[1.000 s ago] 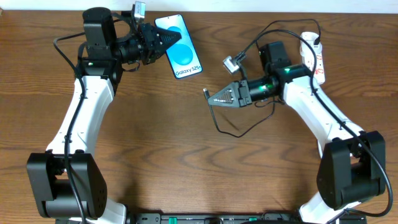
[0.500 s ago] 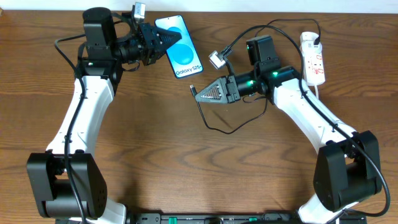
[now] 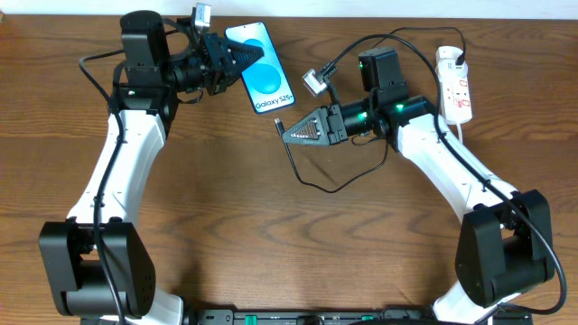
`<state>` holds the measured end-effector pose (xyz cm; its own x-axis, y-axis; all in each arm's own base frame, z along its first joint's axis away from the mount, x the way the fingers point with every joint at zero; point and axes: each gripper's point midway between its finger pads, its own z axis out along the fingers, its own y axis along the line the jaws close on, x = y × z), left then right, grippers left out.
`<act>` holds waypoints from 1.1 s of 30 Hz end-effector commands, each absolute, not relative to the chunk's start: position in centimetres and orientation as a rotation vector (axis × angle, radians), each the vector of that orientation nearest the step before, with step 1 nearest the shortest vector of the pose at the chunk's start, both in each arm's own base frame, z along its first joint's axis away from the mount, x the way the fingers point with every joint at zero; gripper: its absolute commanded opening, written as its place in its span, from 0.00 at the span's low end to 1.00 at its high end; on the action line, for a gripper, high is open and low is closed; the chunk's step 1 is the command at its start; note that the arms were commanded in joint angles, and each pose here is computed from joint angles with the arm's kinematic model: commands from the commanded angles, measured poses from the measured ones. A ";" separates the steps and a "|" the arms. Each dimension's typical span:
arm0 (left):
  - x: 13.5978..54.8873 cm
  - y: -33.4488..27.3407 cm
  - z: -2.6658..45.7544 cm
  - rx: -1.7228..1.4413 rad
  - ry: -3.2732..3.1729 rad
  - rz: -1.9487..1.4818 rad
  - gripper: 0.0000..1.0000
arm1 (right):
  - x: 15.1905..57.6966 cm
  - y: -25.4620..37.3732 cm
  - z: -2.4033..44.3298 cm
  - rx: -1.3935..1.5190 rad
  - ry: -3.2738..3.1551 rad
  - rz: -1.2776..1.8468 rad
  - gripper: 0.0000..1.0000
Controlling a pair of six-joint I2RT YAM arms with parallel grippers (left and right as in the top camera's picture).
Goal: Plug charger to phone and switch on socket
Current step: 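Push the USB-C connector up into the phone's bottom port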
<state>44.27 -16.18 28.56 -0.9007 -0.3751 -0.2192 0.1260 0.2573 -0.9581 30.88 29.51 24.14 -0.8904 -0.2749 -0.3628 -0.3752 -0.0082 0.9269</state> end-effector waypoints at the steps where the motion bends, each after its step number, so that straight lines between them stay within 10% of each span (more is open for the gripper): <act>1: 43.9 -16.5 29.3 -0.174 2.120 -1.708 0.07 | 30.6 29.3 25.3 -0.717 2.141 2.066 0.01; 33: 44.2 -16.2 29.2 -0.195 2.116 -1.686 0.07 | 31.3 28.5 26.1 -0.719 2.093 2.079 0.01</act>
<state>44.29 -16.17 28.55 -0.8998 -0.3755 -0.2220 0.1280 0.2591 -0.9573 31.88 28.84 24.72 -0.8935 -0.2497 -0.3732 -0.3818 -0.0151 0.9241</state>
